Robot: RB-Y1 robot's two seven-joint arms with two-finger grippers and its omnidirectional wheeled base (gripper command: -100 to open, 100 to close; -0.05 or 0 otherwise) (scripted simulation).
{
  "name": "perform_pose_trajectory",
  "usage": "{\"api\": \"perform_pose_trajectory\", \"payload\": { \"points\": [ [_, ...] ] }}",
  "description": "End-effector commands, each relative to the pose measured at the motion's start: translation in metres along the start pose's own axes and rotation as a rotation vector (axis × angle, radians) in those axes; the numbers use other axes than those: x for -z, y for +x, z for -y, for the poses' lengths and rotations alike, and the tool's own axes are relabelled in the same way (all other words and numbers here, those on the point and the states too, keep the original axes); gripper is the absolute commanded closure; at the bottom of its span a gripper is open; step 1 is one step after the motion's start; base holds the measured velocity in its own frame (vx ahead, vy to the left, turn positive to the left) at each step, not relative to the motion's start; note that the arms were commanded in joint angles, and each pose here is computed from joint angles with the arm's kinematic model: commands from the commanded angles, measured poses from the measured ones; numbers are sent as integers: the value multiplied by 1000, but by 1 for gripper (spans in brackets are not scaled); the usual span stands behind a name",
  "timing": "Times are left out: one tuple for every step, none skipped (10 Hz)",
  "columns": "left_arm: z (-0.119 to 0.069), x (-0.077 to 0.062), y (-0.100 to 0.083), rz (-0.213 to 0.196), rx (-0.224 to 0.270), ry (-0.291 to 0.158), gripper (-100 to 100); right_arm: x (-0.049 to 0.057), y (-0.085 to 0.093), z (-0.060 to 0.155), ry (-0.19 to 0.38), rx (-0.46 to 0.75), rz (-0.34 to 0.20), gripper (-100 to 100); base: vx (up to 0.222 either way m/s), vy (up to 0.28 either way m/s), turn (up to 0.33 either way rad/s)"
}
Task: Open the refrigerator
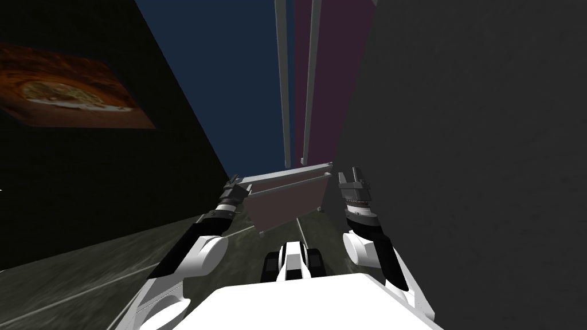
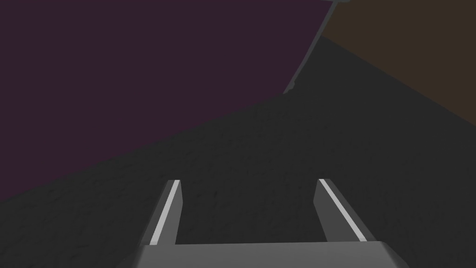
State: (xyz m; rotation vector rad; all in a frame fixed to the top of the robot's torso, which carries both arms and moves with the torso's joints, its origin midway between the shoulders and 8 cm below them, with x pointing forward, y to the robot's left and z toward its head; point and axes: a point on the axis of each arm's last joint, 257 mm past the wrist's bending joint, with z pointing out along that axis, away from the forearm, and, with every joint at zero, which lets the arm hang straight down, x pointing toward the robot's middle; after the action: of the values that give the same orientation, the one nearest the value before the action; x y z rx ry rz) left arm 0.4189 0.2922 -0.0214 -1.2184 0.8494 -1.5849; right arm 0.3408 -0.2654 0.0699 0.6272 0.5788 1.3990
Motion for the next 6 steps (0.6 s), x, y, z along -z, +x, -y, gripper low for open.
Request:
{"api": "perform_pose_trajectory", "payload": {
  "points": [
    [-9,-1,-1,6,33,-44,-100,0,0,0,0,0,0,0,71,-67,38],
    [-16,-3,-1,8,61,-75,-100,0,0,0,0,0,0,0,68,-81,53],
    [-17,-3,-2,9,61,-79,-100,0,0,0,0,0,0,0,57,-72,36],
    [-24,-4,-1,12,90,-111,-100,0,0,0,0,0,0,0,76,-91,68],
    [-28,-5,0,12,119,-133,-100,0,0,0,0,0,0,0,104,-133,100],
    [-32,-5,-1,16,119,-149,-100,0,0,0,0,0,0,0,85,-95,39]
  ]
}}
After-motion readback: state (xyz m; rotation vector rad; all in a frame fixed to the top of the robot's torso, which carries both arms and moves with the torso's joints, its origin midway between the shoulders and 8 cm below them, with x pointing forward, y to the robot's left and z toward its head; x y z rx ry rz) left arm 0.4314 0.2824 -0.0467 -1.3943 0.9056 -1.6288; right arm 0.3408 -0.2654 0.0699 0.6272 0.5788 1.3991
